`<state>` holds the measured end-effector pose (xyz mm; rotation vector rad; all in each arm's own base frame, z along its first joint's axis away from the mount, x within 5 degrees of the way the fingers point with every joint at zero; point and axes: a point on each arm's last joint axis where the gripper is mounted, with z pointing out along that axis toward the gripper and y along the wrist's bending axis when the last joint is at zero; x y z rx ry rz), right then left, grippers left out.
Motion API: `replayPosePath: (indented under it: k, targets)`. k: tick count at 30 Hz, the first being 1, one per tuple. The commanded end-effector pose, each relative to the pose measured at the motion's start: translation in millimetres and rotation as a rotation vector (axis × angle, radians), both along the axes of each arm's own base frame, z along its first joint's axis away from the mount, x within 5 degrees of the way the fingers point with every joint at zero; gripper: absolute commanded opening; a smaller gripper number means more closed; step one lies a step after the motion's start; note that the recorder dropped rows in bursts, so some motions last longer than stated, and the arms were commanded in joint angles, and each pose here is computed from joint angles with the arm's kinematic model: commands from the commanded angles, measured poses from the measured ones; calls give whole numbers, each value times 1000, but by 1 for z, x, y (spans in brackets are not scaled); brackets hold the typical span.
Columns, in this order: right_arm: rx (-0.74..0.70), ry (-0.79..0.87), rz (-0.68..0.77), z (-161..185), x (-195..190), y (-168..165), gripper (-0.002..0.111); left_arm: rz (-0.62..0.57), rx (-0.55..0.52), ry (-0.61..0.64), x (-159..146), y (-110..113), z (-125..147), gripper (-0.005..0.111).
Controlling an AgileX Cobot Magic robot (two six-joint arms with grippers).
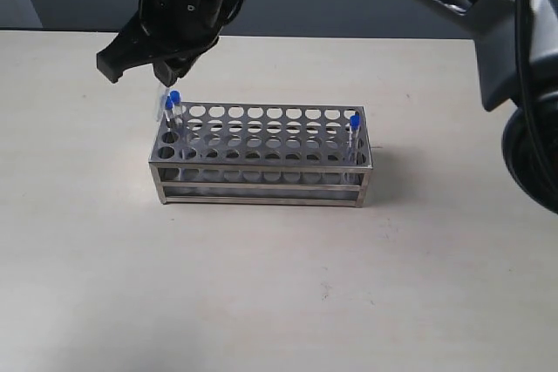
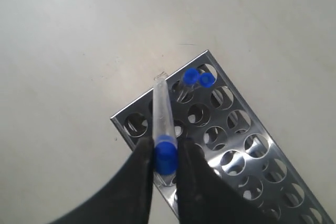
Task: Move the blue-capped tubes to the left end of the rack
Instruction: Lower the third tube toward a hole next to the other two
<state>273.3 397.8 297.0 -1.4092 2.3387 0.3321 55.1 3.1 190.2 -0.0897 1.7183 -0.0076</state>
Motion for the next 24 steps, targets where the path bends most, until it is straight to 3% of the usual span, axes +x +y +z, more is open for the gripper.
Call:
replayPosePath:
  k: [1,24]
  targets:
    - [28,-13,-10,13,-3,-3,-1,-7,3,-6,0,0,2,1]
    - [-57,22,14,-4,-10,-15,-1,-7,3,-6,0,0,2,1]
